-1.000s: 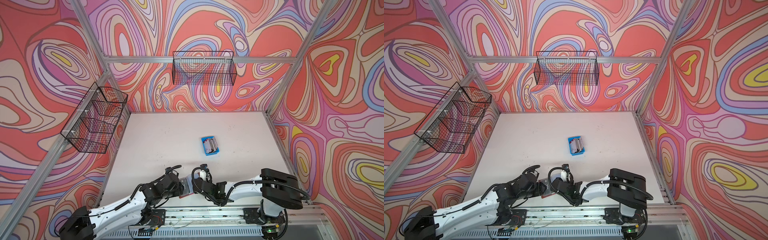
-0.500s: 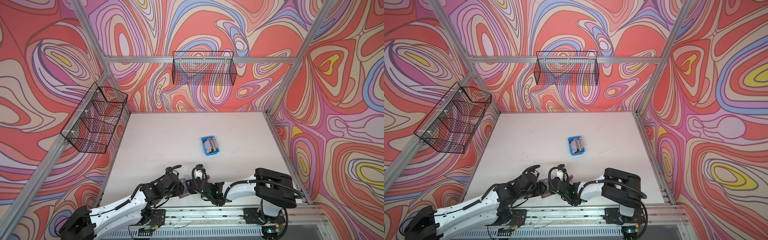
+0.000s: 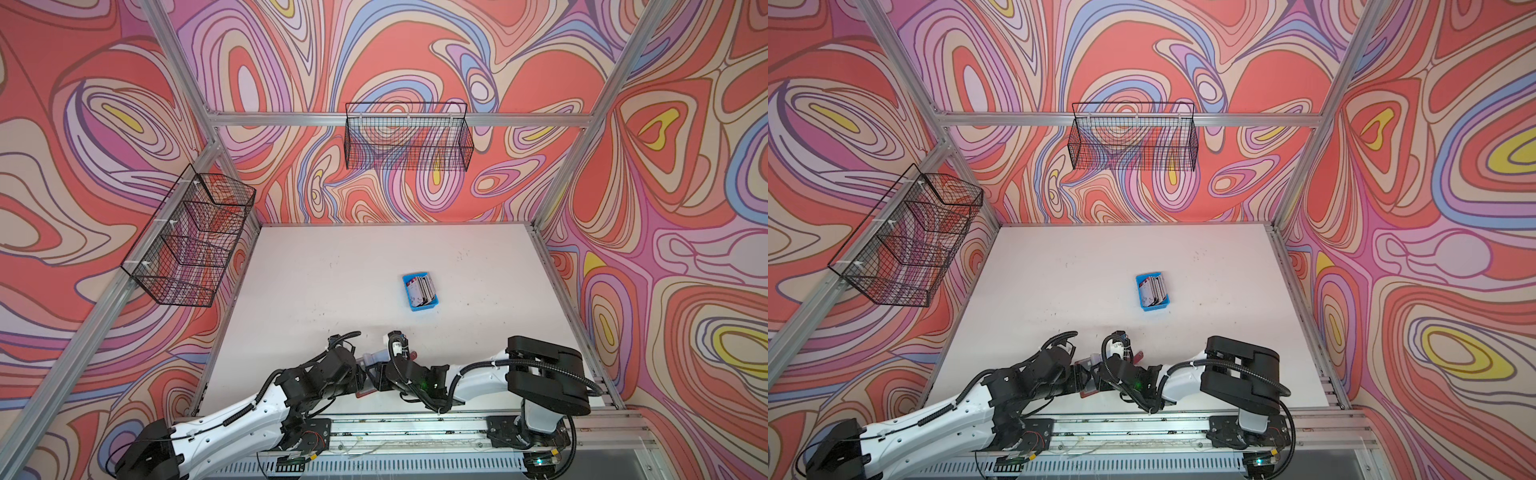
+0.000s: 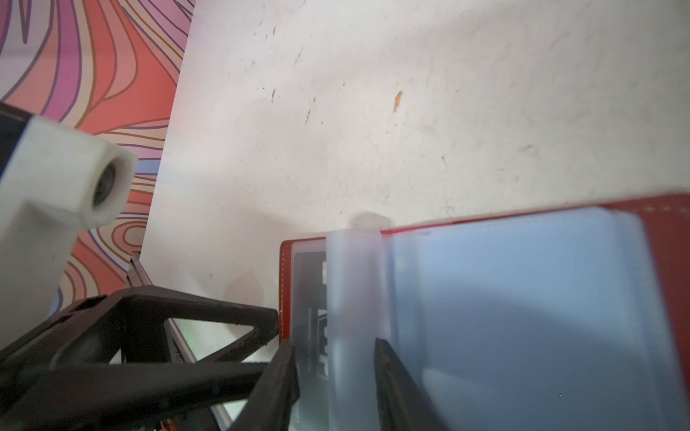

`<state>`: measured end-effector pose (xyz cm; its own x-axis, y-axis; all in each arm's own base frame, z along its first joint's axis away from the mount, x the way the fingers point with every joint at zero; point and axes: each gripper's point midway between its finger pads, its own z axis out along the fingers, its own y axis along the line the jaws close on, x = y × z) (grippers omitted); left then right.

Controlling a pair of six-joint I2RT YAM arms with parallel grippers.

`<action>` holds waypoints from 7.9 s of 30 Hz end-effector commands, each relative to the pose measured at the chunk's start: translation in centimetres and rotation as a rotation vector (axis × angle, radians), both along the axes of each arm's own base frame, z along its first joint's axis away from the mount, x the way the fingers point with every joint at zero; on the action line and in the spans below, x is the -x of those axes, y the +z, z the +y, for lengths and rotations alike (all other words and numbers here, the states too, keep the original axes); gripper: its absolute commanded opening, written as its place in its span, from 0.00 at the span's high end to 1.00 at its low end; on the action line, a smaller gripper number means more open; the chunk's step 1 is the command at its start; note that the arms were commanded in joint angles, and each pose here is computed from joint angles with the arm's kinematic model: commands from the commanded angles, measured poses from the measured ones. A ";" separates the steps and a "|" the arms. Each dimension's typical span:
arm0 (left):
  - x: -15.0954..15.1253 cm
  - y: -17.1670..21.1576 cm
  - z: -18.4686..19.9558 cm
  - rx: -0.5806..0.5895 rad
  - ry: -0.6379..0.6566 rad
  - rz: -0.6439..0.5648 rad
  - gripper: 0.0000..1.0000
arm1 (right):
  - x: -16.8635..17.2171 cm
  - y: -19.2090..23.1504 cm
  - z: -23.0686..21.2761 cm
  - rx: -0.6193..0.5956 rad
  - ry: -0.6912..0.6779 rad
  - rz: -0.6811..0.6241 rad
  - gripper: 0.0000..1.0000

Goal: Put the credit cards into the card holder

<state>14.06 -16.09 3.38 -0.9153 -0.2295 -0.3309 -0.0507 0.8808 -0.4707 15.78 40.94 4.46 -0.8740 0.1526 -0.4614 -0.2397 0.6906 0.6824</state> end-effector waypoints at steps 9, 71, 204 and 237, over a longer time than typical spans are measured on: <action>-0.4 2.0 3.1 -0.044 0.091 -0.083 0.44 | 1.2 -0.4 1.4 -0.053 0.061 0.049 0.62; -3.8 -0.7 -0.2 0.180 0.234 0.003 0.62 | 1.4 -1.3 2.9 -0.055 0.060 0.052 0.66; -1.8 4.9 9.8 -0.187 0.320 -0.193 0.11 | -26.8 3.2 -21.1 0.589 -0.187 0.007 0.67; -1.8 4.9 9.7 -0.185 0.318 -0.194 0.11 | -26.9 4.1 -20.9 0.562 -0.193 -0.017 1.00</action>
